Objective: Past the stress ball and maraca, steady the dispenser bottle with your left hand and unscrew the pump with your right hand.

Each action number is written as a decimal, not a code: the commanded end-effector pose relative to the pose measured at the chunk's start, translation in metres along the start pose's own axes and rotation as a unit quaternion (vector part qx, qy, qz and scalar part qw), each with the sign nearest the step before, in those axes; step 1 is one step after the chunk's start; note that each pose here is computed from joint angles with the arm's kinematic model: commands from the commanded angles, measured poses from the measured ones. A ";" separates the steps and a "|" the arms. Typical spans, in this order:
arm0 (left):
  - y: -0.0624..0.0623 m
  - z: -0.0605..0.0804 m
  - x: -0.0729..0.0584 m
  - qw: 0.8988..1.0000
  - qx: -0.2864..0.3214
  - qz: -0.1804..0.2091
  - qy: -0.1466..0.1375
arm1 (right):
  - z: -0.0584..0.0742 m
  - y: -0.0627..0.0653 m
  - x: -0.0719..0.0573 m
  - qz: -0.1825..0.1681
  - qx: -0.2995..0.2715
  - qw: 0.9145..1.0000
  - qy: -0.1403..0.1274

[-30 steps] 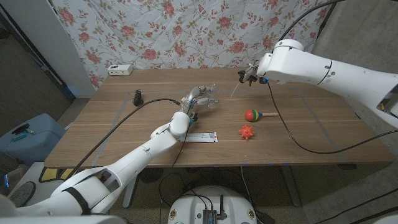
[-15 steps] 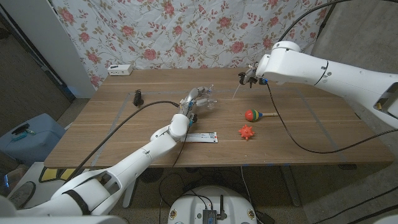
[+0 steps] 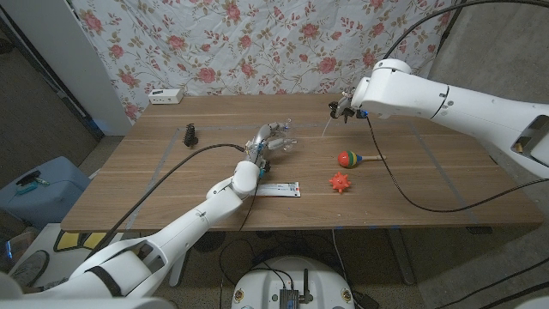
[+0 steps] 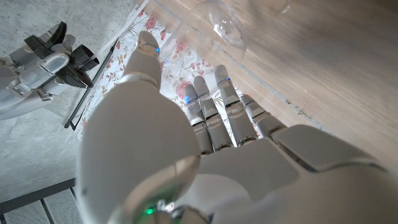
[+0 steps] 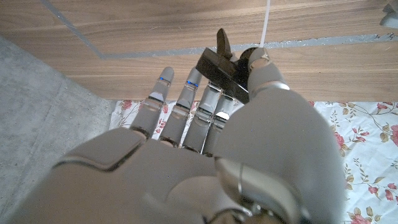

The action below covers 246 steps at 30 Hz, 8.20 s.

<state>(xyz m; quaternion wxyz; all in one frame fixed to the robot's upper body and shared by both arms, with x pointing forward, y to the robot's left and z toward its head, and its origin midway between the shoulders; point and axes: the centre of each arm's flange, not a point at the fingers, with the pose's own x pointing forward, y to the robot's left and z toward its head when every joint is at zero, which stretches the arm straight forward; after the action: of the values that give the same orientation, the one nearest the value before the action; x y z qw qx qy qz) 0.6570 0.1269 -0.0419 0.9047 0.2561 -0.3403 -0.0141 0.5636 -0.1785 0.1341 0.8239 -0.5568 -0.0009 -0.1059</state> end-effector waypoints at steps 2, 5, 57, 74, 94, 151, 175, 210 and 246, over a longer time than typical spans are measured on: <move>0.003 -0.008 -0.005 1.000 -0.004 0.013 0.009 | 0.004 0.006 0.005 0.002 0.007 1.000 0.000; 0.003 -0.010 -0.006 1.000 -0.004 0.016 0.011 | 0.005 0.007 0.006 0.003 0.008 1.000 -0.002; 0.004 -0.029 -0.024 0.999 -0.021 0.029 0.041 | -0.002 0.015 0.007 0.010 0.027 1.000 -0.005; 0.006 -0.030 -0.025 0.999 -0.020 0.019 0.046 | 0.000 0.016 0.006 0.010 0.029 0.999 -0.007; 0.009 -0.029 -0.022 0.998 -0.017 -0.006 0.055 | -0.001 0.017 0.005 0.010 0.033 0.999 -0.009; 0.042 -0.025 -0.038 0.996 -0.062 -0.041 0.059 | -0.003 0.021 -0.010 -0.044 0.050 0.998 -0.022; 0.060 -0.019 -0.034 0.991 -0.128 -0.027 0.034 | -0.011 0.036 -0.004 -0.096 0.040 0.995 -0.006; 0.065 -0.019 -0.031 0.982 -0.189 0.019 0.015 | -0.027 0.066 0.007 -0.115 0.015 0.993 0.007; 0.076 -0.027 -0.029 0.969 -0.244 0.042 -0.001 | -0.039 0.080 0.012 -0.047 0.041 0.998 -0.022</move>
<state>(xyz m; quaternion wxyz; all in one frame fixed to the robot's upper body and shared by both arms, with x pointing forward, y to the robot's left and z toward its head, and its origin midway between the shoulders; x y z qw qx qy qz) 0.6354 0.2067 -0.0438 0.9410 0.0186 -0.3330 -0.0564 0.5837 -0.1863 0.0502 0.8302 -0.5312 -0.0393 -0.1647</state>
